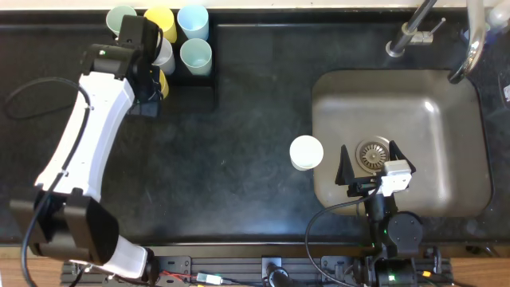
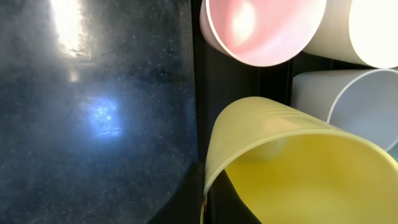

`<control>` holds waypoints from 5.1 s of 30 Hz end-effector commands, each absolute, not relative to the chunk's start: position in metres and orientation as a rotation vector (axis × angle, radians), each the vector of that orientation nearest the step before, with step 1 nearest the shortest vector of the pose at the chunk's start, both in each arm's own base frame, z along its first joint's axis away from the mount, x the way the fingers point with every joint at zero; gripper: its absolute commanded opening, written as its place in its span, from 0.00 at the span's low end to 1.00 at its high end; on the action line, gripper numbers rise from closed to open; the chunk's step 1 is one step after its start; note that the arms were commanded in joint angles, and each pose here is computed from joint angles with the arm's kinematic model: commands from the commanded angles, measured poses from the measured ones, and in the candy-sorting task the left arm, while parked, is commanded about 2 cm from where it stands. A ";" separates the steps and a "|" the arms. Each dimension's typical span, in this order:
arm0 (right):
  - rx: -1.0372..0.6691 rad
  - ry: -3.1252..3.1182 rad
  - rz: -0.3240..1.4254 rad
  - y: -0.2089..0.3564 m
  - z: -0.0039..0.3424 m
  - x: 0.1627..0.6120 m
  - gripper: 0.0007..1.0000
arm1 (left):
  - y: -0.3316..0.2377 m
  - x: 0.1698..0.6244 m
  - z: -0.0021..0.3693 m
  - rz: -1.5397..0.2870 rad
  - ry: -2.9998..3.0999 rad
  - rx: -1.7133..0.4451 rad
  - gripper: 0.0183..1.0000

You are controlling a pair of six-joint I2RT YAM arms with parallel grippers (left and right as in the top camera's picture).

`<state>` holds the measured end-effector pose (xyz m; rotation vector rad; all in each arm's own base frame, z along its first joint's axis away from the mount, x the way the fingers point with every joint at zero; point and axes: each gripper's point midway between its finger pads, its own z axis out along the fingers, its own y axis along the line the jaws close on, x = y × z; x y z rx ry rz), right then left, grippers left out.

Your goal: Store Cups

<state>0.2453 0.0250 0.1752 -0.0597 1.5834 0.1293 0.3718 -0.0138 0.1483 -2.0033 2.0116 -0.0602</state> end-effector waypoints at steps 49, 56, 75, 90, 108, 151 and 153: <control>-0.048 1.581 0.124 0.023 0.172 0.246 1.00 | 0.023 0.374 0.184 0.011 1.921 -1.815 0.73; -0.048 1.581 0.124 0.023 0.172 0.246 1.00 | 0.002 0.407 0.297 -0.158 1.978 -0.718 1.00; -0.048 1.581 0.124 0.023 0.172 0.246 1.00 | -0.047 0.254 0.281 -0.313 1.403 0.043 1.00; -0.048 1.581 0.124 0.023 0.172 0.246 1.00 | -0.038 0.242 0.234 -0.230 1.374 0.054 1.00; -0.048 1.581 0.124 0.023 0.172 0.246 1.00 | -0.032 0.244 0.156 -0.168 1.654 0.049 1.00; -0.065 1.581 0.142 0.027 0.179 0.245 1.00 | -0.032 0.244 0.156 -0.168 1.654 0.049 1.00; -0.067 1.590 0.147 0.027 0.195 0.246 1.00 | -0.032 0.244 0.156 -0.168 1.654 0.049 1.00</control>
